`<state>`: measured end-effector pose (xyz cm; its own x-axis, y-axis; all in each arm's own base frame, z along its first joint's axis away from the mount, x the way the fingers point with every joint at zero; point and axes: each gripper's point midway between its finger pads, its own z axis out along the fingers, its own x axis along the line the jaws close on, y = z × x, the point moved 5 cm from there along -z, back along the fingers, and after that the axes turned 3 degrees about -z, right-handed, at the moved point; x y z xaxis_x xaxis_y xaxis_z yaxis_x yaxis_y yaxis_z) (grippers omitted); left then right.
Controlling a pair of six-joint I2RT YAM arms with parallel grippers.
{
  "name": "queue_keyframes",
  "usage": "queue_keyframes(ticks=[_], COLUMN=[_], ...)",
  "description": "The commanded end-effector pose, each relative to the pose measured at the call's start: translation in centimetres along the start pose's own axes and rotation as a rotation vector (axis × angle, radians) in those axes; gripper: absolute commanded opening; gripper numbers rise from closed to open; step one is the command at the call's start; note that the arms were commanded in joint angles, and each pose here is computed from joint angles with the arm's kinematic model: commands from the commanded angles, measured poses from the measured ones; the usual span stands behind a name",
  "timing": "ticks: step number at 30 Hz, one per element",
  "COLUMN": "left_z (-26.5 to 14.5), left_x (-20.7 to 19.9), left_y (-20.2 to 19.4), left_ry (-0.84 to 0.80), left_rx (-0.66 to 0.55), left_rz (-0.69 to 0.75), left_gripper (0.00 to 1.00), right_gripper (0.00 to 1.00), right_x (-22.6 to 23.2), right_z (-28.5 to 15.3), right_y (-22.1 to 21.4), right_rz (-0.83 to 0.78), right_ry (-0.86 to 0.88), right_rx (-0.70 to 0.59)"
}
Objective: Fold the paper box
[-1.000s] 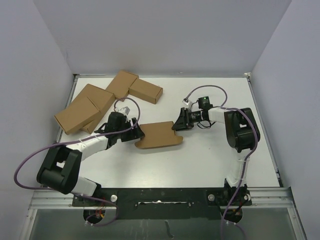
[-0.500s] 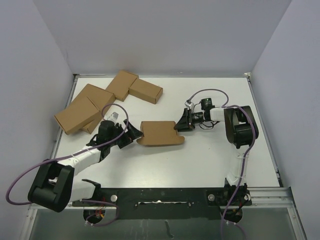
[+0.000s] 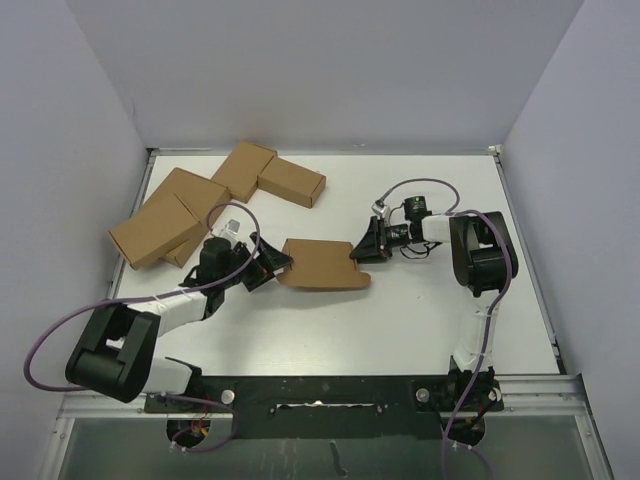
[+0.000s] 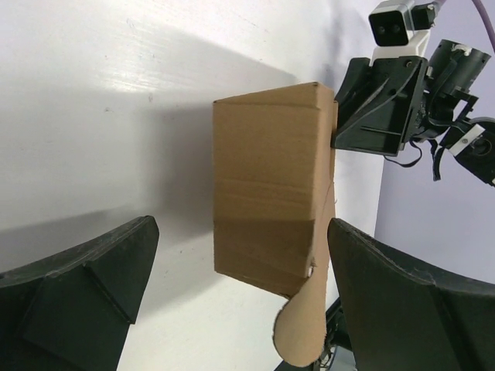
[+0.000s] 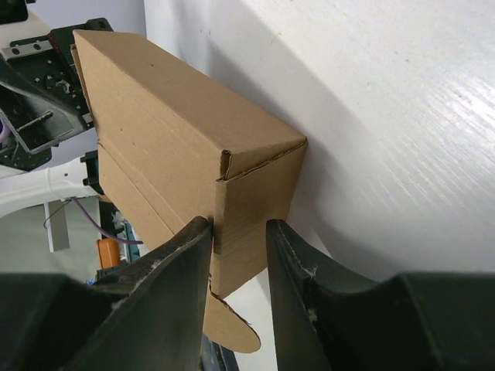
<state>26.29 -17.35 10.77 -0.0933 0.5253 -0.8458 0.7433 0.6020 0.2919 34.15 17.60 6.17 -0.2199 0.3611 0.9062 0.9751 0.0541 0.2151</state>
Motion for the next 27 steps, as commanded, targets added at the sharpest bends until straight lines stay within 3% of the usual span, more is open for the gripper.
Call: queue_keyframes(ticks=[1,27], left_z=[0.9,2.4], left_x=[-2.3,-3.1], left_y=[1.4,1.6], left_ry=[-0.097,-0.132], left_rx=[-0.024,-0.002], left_rz=[0.025,-0.046], left_gripper=[0.92,0.86], right_gripper=[0.33,0.33], right_x=[-2.5,-2.8], right_z=[0.1,-0.1], right_y=[0.4,0.5], right_rz=[-0.01,-0.013], right_ry=[-0.108,-0.111], right_rx=[-0.019,-0.018])
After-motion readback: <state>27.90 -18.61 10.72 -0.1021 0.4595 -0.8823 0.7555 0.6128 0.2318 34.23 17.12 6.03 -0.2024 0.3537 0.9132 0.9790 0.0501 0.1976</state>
